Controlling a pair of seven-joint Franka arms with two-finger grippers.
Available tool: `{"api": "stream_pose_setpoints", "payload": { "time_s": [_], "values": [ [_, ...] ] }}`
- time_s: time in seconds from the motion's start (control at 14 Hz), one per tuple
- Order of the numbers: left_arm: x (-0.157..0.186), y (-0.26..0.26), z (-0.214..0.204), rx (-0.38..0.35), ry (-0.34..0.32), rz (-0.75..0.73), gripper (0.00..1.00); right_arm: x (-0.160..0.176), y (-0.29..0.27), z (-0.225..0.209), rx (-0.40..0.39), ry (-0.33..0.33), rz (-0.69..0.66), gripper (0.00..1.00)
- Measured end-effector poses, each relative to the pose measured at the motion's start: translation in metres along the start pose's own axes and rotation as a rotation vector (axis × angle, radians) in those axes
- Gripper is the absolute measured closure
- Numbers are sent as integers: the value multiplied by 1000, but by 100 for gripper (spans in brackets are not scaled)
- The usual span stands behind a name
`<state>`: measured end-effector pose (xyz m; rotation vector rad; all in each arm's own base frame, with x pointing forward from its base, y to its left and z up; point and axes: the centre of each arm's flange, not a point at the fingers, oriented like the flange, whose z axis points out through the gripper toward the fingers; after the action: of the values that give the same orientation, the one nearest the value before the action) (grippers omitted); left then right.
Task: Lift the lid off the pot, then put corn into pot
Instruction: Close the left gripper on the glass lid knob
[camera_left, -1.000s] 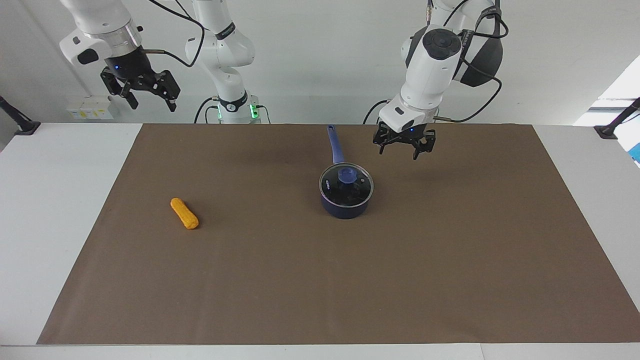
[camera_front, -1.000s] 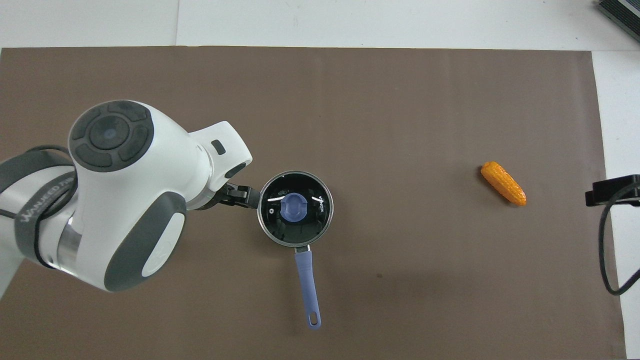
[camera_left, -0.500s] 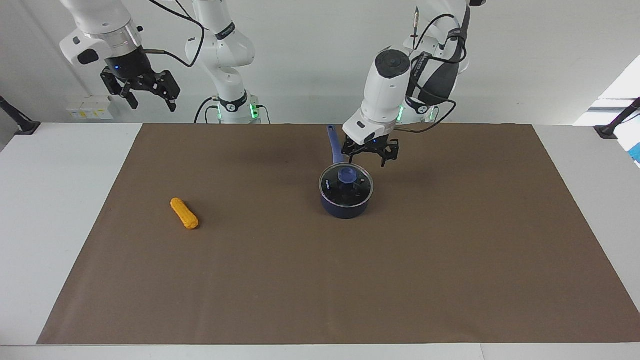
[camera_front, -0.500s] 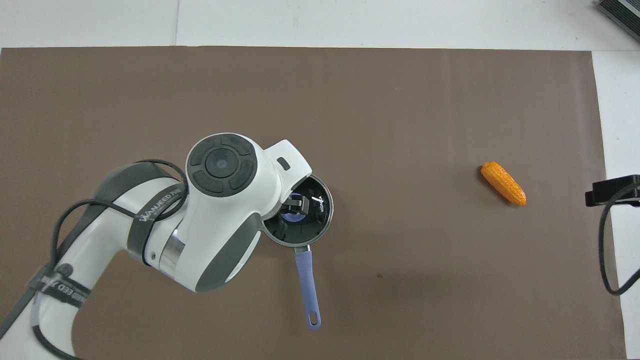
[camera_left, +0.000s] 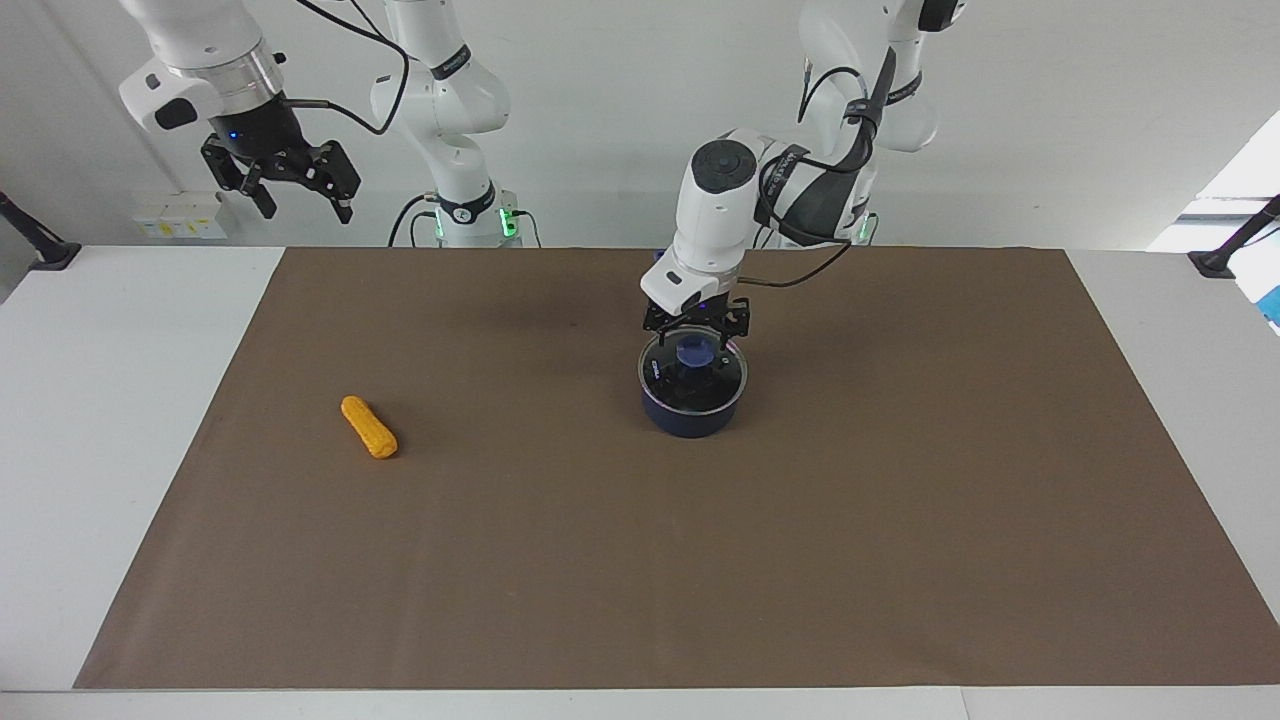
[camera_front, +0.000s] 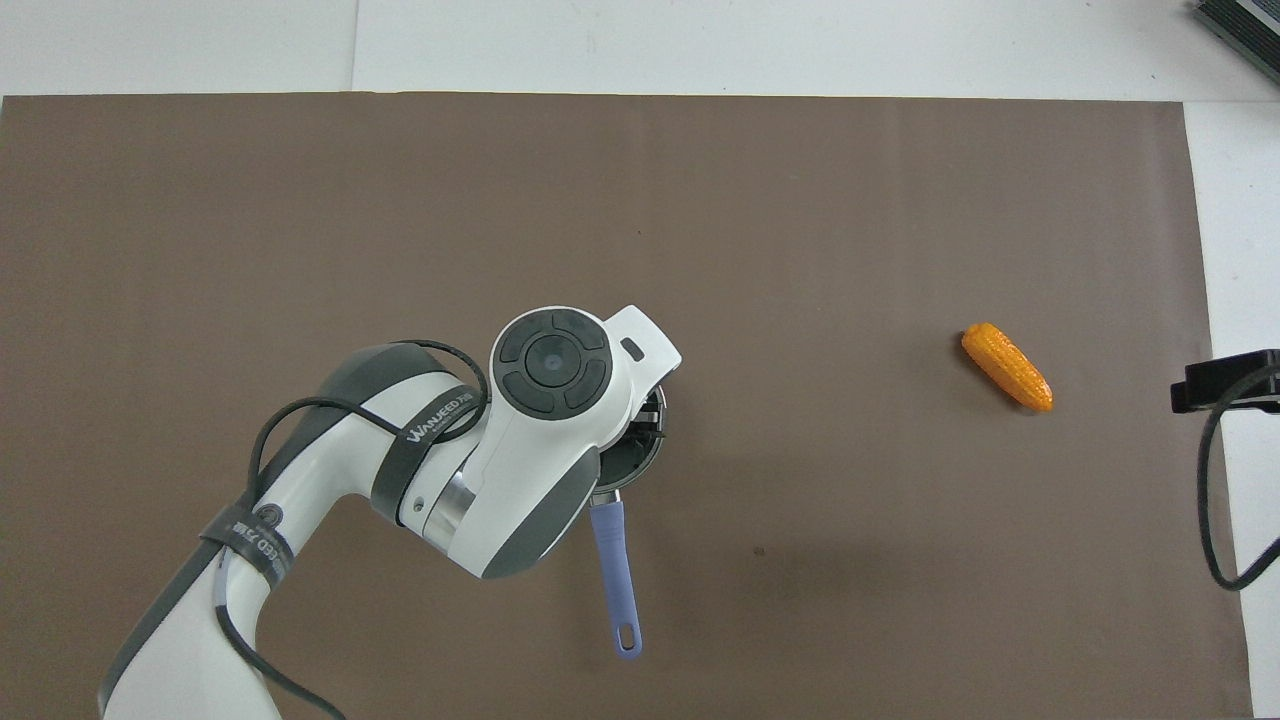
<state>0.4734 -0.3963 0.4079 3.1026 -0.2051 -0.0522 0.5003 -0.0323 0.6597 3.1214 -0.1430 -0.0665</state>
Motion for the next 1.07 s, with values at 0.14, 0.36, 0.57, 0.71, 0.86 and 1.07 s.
{"api": "stream_pose_setpoints", "payload": {
  "time_s": [0.14,0.36,0.57,0.71,0.86,1.07],
  "values": [
    [-2,-1,10,-4,7,-29,0,0,0,0,0,0,0,0],
    [-3,-2,16,-8,15,-63,7,0,0,0,0,0,0,0],
    [-2,-3,15,9,27,-56,19,0,0,0,0,0,0,0],
    [-3,-2,14,17,34,-49,19,0,0,0,0,0,0,0],
    [-3,-3,14,27,42,-41,21,0,0,0,0,0,0,0],
    [-2,-3,13,32,46,-40,24,0,1,0,0,-1,1,0]
  ]
}}
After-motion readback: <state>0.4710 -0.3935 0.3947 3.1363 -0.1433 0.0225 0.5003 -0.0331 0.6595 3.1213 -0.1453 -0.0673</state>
